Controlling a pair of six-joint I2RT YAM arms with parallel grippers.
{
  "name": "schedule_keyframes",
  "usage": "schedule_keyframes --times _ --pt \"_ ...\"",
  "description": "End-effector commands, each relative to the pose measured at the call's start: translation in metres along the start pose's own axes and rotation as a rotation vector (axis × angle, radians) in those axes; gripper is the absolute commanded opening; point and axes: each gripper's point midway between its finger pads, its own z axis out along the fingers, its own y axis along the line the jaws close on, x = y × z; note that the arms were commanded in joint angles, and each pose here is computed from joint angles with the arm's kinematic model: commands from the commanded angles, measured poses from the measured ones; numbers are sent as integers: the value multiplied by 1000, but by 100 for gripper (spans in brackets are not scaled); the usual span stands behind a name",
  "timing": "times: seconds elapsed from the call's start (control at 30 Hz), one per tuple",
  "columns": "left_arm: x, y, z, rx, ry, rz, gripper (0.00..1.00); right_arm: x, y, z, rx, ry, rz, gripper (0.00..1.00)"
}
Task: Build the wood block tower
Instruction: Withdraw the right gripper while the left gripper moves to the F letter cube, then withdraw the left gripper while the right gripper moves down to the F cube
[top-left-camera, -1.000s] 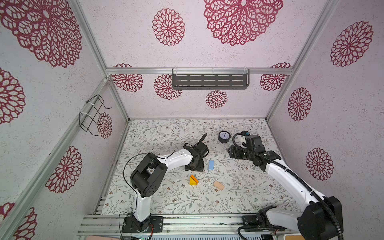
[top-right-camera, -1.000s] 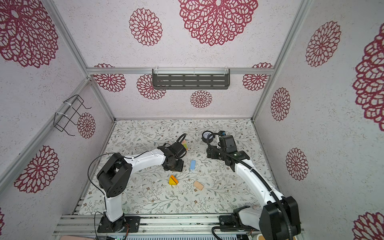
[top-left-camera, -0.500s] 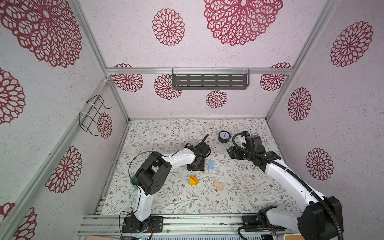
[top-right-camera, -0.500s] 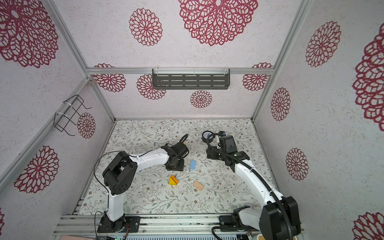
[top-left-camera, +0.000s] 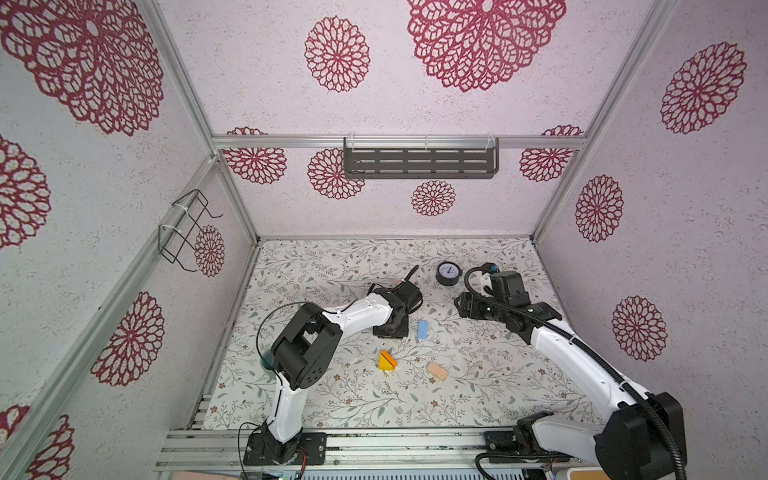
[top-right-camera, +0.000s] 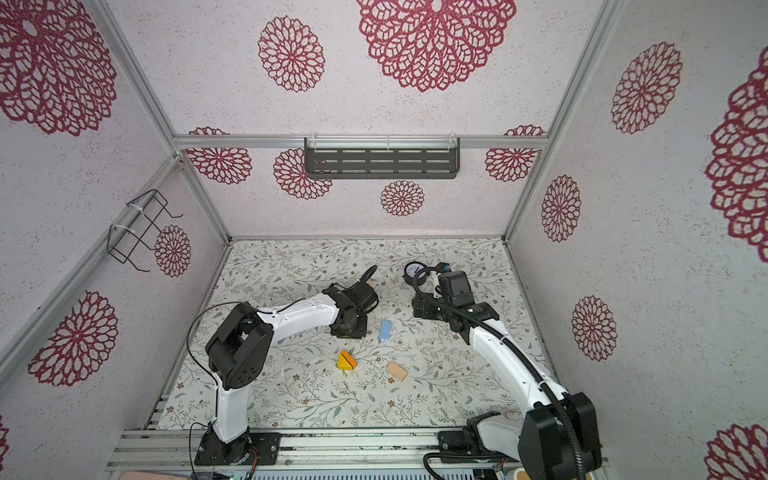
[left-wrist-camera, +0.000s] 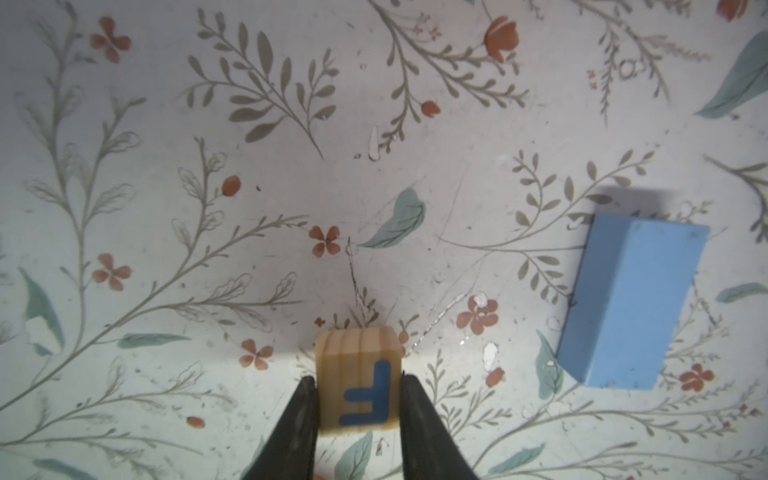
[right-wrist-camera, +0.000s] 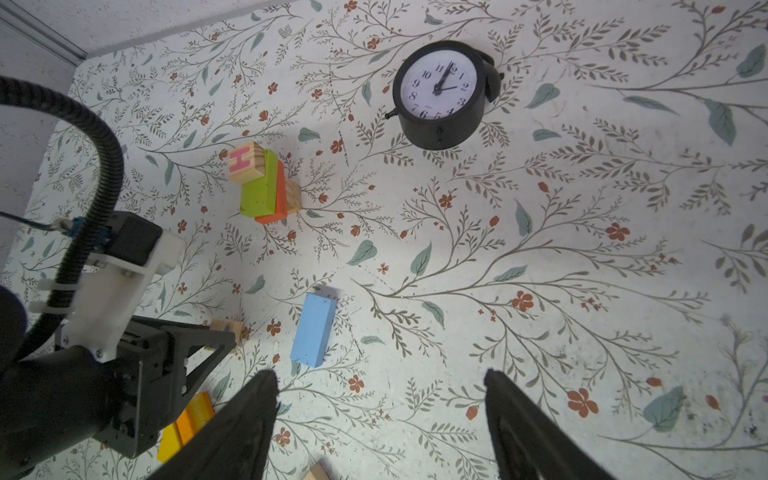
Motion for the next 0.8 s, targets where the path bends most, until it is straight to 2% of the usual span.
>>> schedule_keyframes --times 0.0,0.23,0.43,0.53,0.67,0.7,0.77 --pt "-7 2 -8 -40 -20 -6 29 -9 4 -10 -25 -45 1 81" --pt "-23 -2 -28 -46 -55 -4 30 -6 5 -9 -36 -44 11 82" --pt "-25 -15 -28 18 -64 80 51 -4 7 -7 -49 -38 11 83" --pt "-27 -17 -28 42 -88 134 54 -3 8 -7 -55 -35 8 83" --pt "-29 -5 -29 19 -89 117 57 -1 10 -5 -74 -28 13 83" --pt "-30 0 -30 9 -95 105 60 1 12 -4 -85 -23 19 83" --pt "-34 6 -45 14 -135 86 77 9 12 2 -87 6 30 81"
